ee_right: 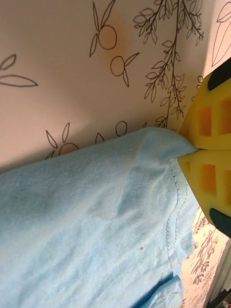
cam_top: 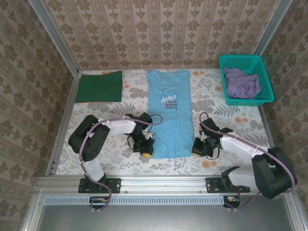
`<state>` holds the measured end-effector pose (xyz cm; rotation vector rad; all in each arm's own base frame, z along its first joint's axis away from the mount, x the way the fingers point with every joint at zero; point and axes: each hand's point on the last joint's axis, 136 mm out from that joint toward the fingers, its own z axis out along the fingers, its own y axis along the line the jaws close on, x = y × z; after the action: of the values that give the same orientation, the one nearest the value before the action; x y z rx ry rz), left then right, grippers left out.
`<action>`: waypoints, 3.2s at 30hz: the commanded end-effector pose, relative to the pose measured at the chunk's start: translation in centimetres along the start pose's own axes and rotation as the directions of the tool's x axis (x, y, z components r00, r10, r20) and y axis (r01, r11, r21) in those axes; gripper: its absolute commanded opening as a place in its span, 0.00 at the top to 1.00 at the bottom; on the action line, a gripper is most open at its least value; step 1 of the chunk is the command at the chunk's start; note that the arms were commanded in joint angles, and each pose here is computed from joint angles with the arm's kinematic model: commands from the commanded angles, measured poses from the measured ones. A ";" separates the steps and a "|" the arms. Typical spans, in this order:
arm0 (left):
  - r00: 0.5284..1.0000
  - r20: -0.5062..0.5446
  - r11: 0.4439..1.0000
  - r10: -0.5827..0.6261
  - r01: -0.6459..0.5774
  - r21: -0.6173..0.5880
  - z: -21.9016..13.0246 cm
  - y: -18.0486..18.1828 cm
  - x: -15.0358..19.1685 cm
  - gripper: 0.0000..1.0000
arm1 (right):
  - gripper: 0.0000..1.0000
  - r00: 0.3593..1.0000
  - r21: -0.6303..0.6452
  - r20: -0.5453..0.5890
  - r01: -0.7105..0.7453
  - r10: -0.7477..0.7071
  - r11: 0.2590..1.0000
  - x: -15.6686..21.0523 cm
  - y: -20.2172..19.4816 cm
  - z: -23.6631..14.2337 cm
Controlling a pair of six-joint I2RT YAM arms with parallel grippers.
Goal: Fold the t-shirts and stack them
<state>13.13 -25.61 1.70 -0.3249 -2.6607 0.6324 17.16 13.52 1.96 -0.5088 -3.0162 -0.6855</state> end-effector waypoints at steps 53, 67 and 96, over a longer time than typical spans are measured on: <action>0.922 0.285 0.933 -0.260 0.165 0.319 -17.3 -1.5 -22.6 0.98 | 1.00 0.950 -0.083 0.130 -0.276 0.285 0.957 -23.3 7.7 -3.7; 0.861 0.307 0.884 -0.405 0.282 0.373 -17.4 0.4 -27.0 0.88 | 0.92 0.946 -0.069 0.095 -0.303 0.309 0.950 -27.2 8.7 -2.7; 0.957 0.267 0.983 -0.112 0.068 0.168 -7.9 -5.4 -17.1 0.71 | 0.76 0.979 -0.189 0.129 -0.130 0.156 0.973 -15.1 9.2 -1.2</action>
<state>30.37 -33.30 7.72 -0.0392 -2.8086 0.9714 33.17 17.01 7.59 -0.7619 -2.9880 -1.0045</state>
